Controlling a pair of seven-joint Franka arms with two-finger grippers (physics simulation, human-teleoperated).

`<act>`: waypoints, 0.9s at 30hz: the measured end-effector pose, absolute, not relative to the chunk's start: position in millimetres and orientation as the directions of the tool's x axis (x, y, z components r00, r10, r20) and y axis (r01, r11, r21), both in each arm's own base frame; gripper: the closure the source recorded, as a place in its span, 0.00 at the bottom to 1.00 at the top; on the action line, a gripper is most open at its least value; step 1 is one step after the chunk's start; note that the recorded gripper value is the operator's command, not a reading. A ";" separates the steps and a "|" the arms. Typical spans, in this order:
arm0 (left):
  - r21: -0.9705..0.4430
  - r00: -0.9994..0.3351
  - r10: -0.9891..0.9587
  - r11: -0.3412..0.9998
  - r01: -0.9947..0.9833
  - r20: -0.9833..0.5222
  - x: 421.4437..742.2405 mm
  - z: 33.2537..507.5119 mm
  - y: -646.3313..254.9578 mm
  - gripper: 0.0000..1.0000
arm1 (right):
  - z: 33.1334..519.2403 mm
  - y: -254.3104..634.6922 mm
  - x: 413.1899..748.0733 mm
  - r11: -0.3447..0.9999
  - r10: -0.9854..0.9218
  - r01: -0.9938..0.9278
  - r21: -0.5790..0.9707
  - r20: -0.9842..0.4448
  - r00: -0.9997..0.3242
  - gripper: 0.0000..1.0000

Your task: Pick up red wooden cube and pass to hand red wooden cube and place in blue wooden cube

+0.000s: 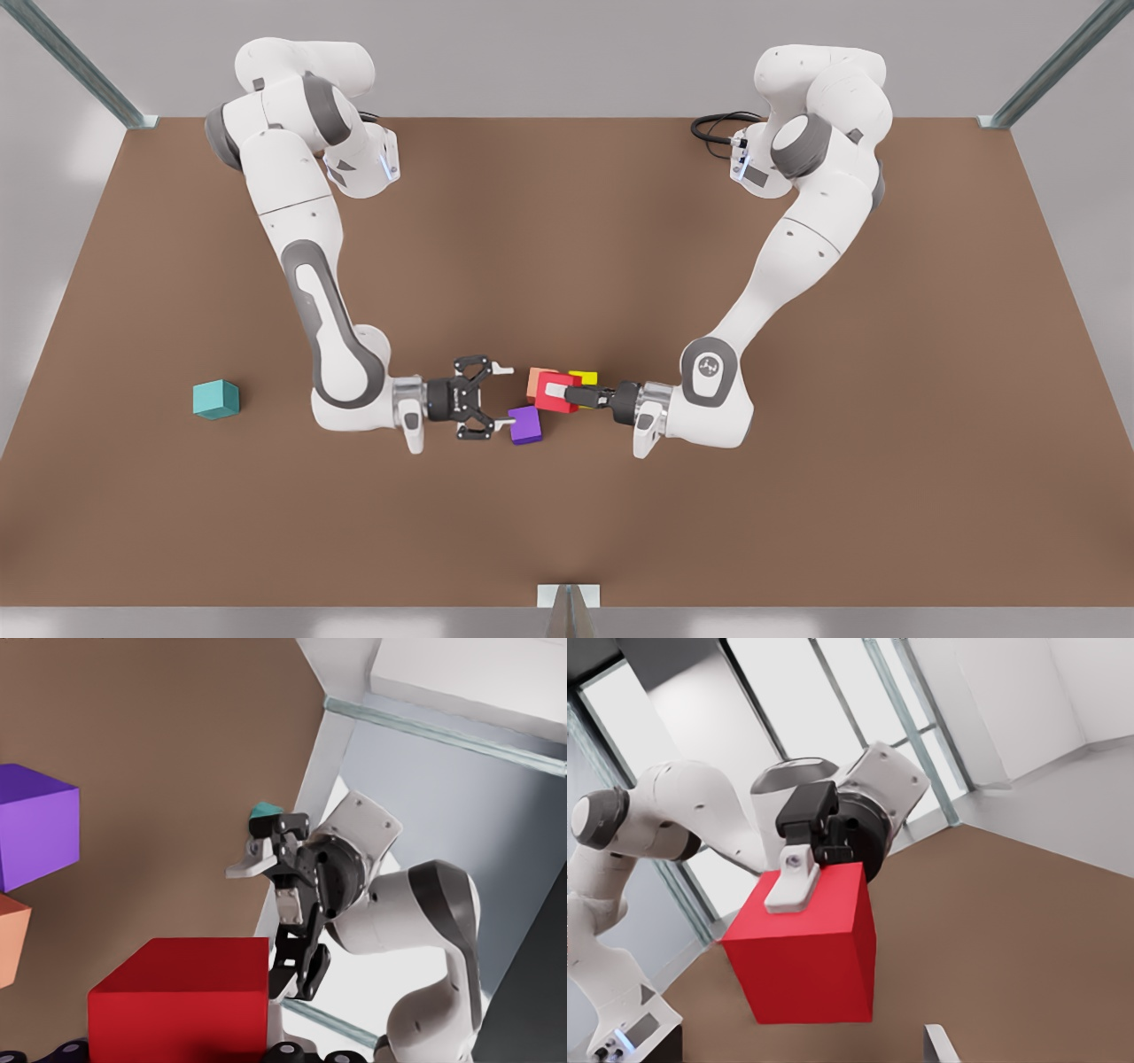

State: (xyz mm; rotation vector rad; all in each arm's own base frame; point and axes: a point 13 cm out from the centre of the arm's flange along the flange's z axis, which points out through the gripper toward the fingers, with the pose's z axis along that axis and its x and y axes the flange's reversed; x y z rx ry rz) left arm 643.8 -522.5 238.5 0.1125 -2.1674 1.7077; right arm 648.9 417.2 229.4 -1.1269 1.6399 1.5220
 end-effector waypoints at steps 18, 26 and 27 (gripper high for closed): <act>-0.949 -0.957 0.179 0.260 -0.177 0.227 642.5 233.0 -531.8 0.32 | 233.7 449.8 645.4 -0.042 -0.111 -0.970 0.239 -0.966 -0.233 0.00; -0.953 -0.963 0.177 0.259 -0.155 0.205 639.1 230.4 -542.4 0.32 | 236.1 456.1 647.0 -0.036 -0.104 -0.982 0.186 -0.978 -0.181 0.00; -0.954 -0.963 0.175 0.259 -0.153 0.202 639.4 230.3 -542.7 0.32 | 236.1 456.6 647.0 -0.035 -0.103 -0.983 0.181 -0.979 -0.176 0.00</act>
